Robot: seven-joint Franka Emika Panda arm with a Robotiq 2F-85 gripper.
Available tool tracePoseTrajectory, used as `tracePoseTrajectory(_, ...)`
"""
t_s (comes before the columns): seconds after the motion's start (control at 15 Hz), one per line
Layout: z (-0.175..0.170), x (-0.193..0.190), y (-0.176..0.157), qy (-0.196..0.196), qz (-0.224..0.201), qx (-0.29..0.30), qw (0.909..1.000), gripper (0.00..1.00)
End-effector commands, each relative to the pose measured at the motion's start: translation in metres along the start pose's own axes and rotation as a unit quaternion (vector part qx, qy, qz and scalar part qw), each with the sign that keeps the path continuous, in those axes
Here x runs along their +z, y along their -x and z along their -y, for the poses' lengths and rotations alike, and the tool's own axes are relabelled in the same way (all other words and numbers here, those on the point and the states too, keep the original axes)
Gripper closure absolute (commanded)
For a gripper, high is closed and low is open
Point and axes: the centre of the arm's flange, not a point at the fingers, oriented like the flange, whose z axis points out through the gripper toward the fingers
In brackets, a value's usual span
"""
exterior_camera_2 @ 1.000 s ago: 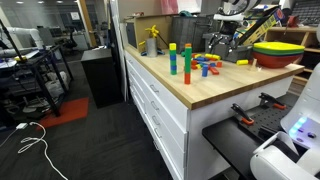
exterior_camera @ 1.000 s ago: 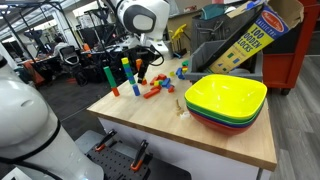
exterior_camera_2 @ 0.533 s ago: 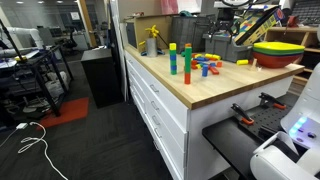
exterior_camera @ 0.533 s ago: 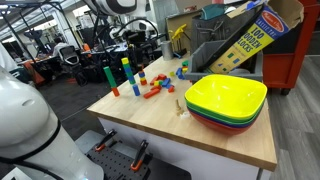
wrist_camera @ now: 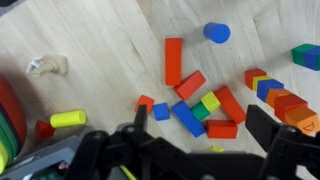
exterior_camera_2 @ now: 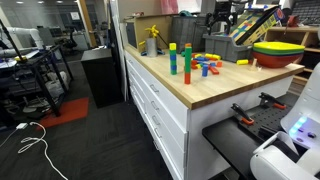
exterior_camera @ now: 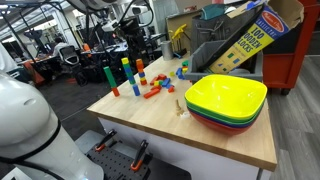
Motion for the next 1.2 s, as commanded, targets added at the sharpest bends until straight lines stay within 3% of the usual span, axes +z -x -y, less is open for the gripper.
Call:
tracePoseTrajectory(0.0, -0.001, -0.006, 0.006, -0.001, -0.035, -0.059, 0.9976, 0.0)
tracePoseTrajectory(0.27, -0.001, -0.007, 0.01, -0.007, -0.02, -0.098, 0.995, 0.0)
tracePoseTrajectory(0.87, 0.007, -0.002, 0.003, 0.0, -0.02, -0.089, 0.9958, 0.0)
tracePoseTrajectory(1.13, 0.011, 0.006, 0.003, 0.024, -0.005, -0.094, 0.9953, 0.0)
